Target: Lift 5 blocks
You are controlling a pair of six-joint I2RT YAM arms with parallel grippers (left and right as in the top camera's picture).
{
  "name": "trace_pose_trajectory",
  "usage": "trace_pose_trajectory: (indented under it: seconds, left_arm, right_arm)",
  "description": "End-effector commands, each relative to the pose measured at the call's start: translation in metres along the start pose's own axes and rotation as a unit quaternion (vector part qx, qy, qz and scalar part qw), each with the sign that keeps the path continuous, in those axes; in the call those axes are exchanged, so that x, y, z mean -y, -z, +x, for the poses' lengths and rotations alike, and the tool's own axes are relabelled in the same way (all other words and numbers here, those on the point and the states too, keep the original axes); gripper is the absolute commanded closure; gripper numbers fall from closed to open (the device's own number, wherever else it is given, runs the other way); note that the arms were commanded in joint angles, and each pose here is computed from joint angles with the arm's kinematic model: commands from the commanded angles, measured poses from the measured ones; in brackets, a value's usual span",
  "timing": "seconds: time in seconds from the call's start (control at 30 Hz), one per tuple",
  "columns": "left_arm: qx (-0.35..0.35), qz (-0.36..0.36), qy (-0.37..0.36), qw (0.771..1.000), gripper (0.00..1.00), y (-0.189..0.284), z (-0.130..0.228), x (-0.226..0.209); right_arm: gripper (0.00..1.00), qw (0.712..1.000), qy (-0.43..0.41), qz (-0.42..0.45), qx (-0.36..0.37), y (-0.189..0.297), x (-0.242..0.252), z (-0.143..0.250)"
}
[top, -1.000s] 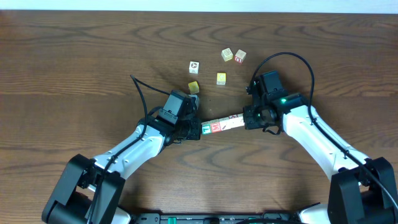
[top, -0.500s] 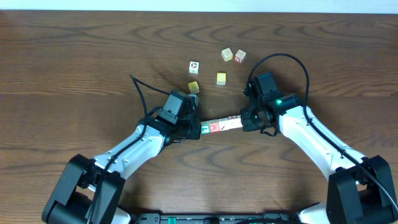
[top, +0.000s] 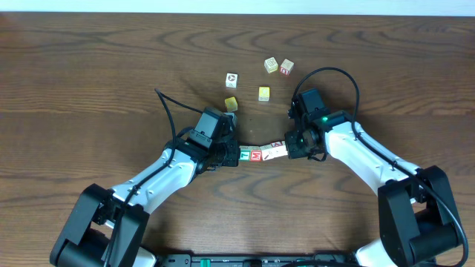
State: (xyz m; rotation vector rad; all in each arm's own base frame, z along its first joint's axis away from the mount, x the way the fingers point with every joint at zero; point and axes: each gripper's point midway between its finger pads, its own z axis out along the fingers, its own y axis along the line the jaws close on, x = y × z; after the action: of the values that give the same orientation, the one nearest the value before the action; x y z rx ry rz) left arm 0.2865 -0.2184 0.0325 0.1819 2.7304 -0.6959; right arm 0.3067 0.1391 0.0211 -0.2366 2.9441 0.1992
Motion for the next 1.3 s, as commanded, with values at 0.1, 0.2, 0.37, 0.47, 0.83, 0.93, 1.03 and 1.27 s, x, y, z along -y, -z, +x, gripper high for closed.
trace_pose_trajectory:
  seconds: [0.1,0.2,0.37,0.47,0.83,0.93,1.03,1.27]
  left_arm:
    - [-0.012,0.083,-0.036,0.996,0.93,0.005,0.001,0.045]
    - [-0.012,0.082,-0.036,0.996,0.93,0.005,0.001,0.045]
    - [-0.015,0.081,-0.034,0.996,0.93,0.005,0.003,0.044]
    - [-0.022,0.077,-0.031,0.996,0.93,0.004,0.006,0.042]
    - [-0.032,0.073,-0.029,0.996,0.93,0.004,0.012,0.042]
    - [-0.034,0.06,-0.023,0.997,0.93,0.002,0.015,0.041]
    - [-0.037,0.056,-0.029,0.997,0.93,0.0,0.02,0.046]
    - [-0.038,0.049,-0.034,0.997,0.93,-0.003,0.026,0.052]
  right_arm:
    - [0.99,0.993,0.03,-0.11,-0.029,-0.001,-0.055,0.013]
    - [0.99,0.993,0.027,-0.111,-0.029,-0.001,-0.055,0.013]
    - [0.99,0.993,0.019,-0.114,-0.033,0.0,-0.056,0.014]
    - [0.99,0.992,0.017,-0.116,-0.037,0.0,-0.056,0.016]
    - [0.99,0.991,0.008,-0.123,-0.053,0.001,-0.058,0.023]
    - [0.99,0.991,0.003,-0.12,-0.062,0.001,-0.057,0.027]
    - [0.99,0.99,0.001,-0.119,-0.069,0.002,-0.056,0.03]
    - [0.99,0.986,-0.007,-0.147,-0.084,0.005,-0.066,0.036]
